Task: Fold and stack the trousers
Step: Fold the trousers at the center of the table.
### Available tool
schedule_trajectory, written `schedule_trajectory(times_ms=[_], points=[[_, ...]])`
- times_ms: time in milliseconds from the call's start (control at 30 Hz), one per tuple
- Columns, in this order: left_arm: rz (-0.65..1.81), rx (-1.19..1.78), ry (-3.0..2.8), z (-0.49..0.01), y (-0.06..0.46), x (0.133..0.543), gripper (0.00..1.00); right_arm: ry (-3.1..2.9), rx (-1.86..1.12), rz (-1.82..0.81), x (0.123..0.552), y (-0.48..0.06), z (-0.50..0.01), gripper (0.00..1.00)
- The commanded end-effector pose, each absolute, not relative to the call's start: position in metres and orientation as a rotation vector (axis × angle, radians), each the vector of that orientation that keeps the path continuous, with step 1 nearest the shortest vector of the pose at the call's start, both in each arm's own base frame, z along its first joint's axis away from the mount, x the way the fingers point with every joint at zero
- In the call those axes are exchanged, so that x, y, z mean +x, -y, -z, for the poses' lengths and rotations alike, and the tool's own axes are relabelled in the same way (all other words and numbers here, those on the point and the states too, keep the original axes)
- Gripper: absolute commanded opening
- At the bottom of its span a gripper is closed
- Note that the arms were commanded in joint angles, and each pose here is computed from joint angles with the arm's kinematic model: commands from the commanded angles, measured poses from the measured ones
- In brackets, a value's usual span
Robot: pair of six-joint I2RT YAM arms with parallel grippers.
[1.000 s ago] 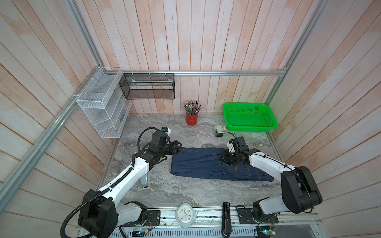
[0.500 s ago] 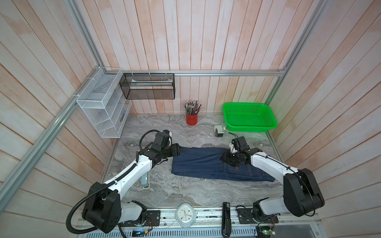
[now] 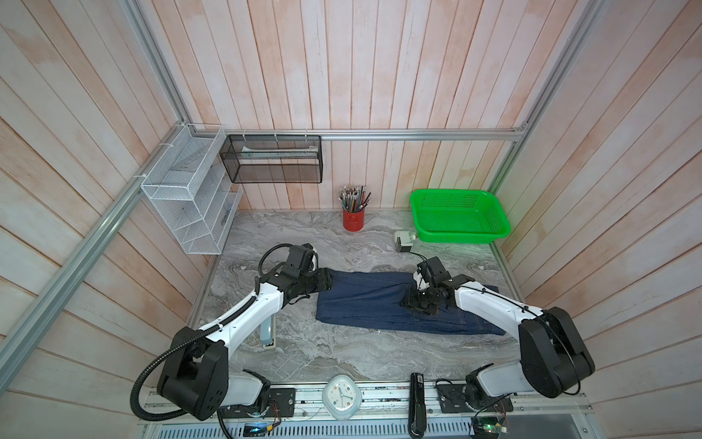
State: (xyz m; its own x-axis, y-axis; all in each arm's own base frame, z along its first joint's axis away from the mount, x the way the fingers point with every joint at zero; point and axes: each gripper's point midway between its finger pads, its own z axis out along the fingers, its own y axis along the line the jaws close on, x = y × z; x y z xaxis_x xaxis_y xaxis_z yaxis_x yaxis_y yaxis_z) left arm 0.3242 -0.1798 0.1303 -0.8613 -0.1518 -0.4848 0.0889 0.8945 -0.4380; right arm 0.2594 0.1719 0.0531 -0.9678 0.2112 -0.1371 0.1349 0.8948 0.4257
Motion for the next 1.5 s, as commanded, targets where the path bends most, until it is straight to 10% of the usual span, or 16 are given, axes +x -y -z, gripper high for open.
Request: schedule_trajectory(times_ms=[0, 400, 700, 1133, 1267, 1467], points=[[0.625, -0.050, -2.522, -0.138, 0.178, 0.325, 0.66, -2.933, 0.293, -0.550, 0.247, -0.161, -0.046, 0.42], [0.636, -0.042, -2.521, -0.137, 0.181, 0.328, 0.67, -2.952, 0.298, -0.613, 0.244, -0.171, -0.031, 0.41], [0.628, -0.045, -2.519, -0.137, 0.178, 0.326, 0.66, -2.885, 0.295, -0.666, 0.249, -0.178, -0.051, 0.00], [0.642, -0.069, -2.572, -0.119, 0.180, 0.326, 0.66, -2.995, 0.471, -0.600, 0.189, -0.158, -0.034, 0.00], [0.654, -0.074, -2.608, -0.106, 0.182, 0.324, 0.66, -3.008, 0.444, -0.585, 0.192, -0.160, -0.028, 0.31], [0.706, -0.063, -2.615, -0.094, 0.188, 0.322, 0.68, -2.890, 0.361, -0.580, 0.221, -0.163, -0.069, 0.45]])
